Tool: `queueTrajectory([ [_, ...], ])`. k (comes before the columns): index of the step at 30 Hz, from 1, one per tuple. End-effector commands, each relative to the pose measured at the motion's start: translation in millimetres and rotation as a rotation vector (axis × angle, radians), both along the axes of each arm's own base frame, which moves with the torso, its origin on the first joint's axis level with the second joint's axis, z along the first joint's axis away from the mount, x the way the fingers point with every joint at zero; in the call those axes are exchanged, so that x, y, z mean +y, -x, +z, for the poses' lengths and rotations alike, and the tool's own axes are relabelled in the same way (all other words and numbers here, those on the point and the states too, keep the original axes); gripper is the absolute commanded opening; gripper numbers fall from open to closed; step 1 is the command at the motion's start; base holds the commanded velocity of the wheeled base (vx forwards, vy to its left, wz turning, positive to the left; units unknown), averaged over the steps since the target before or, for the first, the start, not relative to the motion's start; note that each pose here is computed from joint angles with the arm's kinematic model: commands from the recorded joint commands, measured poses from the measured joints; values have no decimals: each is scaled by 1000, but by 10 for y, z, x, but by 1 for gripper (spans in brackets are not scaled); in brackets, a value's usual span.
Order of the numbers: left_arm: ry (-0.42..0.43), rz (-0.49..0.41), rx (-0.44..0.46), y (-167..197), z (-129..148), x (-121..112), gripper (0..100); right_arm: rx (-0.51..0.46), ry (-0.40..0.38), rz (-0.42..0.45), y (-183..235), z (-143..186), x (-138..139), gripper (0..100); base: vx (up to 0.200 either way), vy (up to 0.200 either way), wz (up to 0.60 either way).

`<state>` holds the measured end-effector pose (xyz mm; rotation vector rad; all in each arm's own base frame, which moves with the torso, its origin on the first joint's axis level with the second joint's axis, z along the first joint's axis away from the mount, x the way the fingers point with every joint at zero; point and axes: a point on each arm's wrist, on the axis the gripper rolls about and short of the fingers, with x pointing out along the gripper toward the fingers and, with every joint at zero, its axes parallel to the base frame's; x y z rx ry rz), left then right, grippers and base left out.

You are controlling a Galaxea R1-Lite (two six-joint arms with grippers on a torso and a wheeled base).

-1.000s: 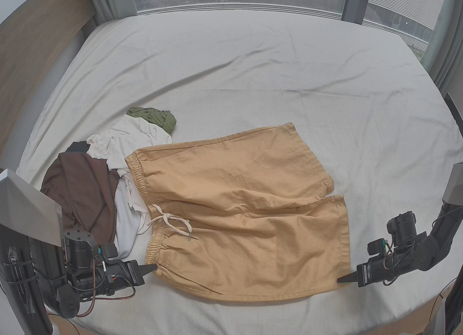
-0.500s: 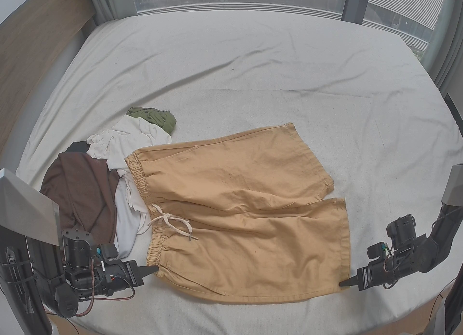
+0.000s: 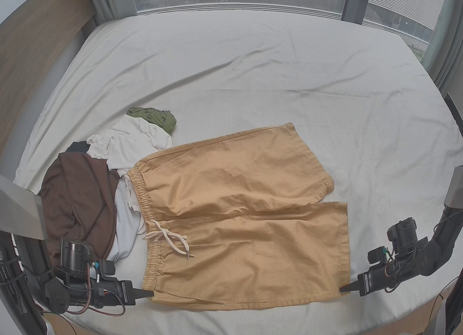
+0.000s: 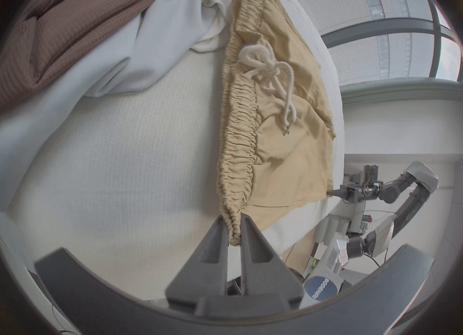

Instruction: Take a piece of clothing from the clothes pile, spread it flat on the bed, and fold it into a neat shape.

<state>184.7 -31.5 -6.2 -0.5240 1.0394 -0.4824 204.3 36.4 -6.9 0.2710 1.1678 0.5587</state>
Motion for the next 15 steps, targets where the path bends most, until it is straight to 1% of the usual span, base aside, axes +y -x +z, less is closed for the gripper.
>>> queueTrajectory([
  [1,9,8,-46,62,123,67,0,-11,3,22,61,43,15,0,0,0,0],
  [6,15,9,-67,54,150,74,0,-78,-8,29,34,156,19,0,0,0,0],
  [8,20,8,-91,54,193,71,0,-117,-57,46,21,236,27,0,0,0,0],
  [9,25,8,-109,58,230,71,0,-149,-102,63,4,300,28,0,0,0,0],
  [11,42,-3,-141,65,290,68,0,-189,-152,84,2,382,28,0,0,0,0],
  [13,64,-13,-188,78,383,62,0,-225,-166,89,7,451,23,0,0,0,0],
  [15,82,-5,-228,75,470,54,0,-243,-169,90,5,481,24,0,0,0,0],
])
